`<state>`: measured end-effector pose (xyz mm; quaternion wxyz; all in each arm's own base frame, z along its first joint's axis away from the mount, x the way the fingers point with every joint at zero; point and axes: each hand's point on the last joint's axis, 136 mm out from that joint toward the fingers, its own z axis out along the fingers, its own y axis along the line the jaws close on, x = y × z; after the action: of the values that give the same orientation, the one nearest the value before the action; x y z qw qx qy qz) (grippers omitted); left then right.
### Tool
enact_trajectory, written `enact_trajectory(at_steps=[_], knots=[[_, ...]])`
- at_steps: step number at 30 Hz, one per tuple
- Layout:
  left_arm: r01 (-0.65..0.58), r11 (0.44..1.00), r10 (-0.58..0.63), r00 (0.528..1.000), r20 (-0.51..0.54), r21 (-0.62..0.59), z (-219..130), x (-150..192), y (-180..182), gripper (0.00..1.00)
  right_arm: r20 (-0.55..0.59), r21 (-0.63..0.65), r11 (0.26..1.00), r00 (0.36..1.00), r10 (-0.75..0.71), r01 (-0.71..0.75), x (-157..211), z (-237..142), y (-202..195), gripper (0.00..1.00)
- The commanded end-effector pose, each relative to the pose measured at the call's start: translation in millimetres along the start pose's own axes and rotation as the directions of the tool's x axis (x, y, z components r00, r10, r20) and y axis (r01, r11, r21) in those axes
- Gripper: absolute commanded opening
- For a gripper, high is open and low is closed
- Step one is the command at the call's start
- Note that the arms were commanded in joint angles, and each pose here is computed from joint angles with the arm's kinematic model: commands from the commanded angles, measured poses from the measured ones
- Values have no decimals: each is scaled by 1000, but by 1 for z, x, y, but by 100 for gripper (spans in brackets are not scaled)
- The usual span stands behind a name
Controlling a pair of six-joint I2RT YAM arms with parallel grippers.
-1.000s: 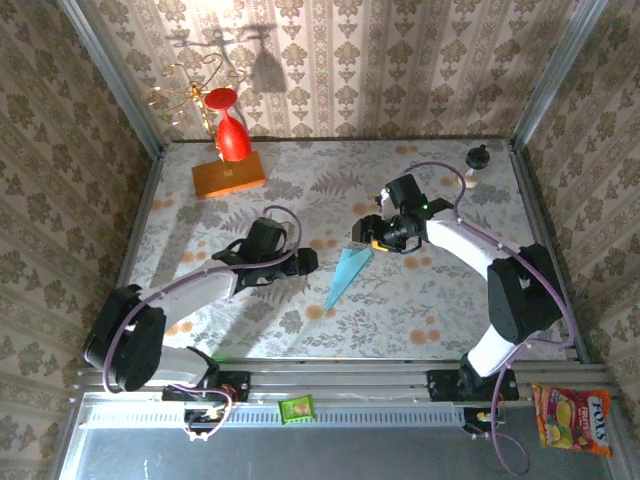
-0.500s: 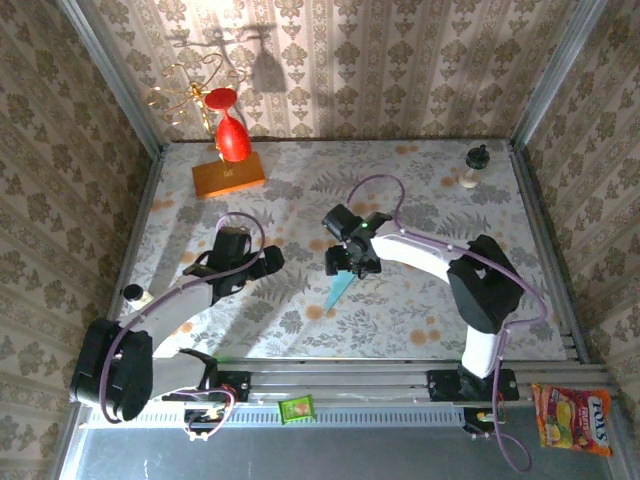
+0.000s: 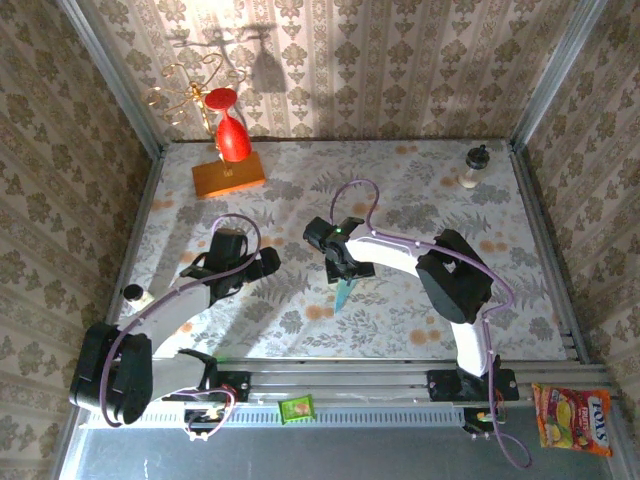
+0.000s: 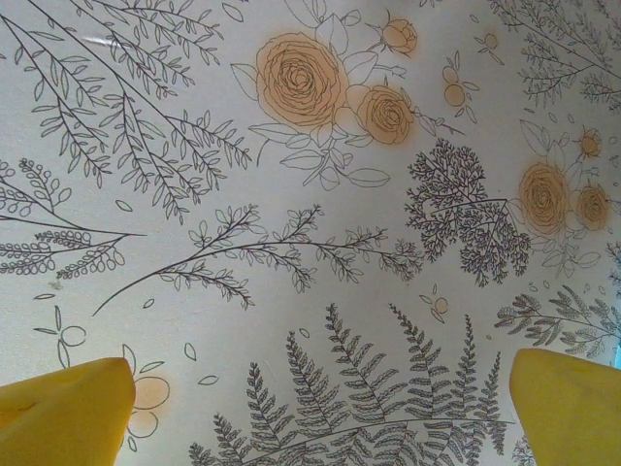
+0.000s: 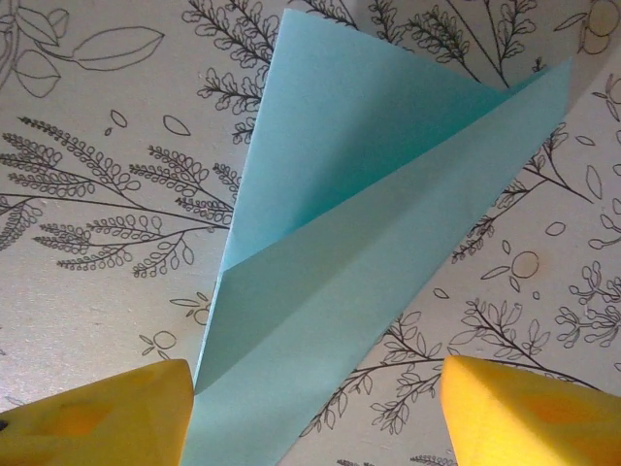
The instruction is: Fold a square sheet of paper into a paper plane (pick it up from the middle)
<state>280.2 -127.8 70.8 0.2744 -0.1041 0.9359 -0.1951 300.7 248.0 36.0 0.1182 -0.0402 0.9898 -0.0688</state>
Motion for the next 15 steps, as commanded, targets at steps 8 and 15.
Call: enact_trajectory(at_steps=[8, 15], knots=[[-9, 1000, 8, 999, -39, -13, 6, 9, 6, 100, 31, 96, 995, 999, 33, -36, -3, -10, -22, 63], [-7, 1000, 7, 999, -52, -11, 10, 11, 6, 100, 61, 131, 990, 997, 50, -58, -6, -17, -32, 50]])
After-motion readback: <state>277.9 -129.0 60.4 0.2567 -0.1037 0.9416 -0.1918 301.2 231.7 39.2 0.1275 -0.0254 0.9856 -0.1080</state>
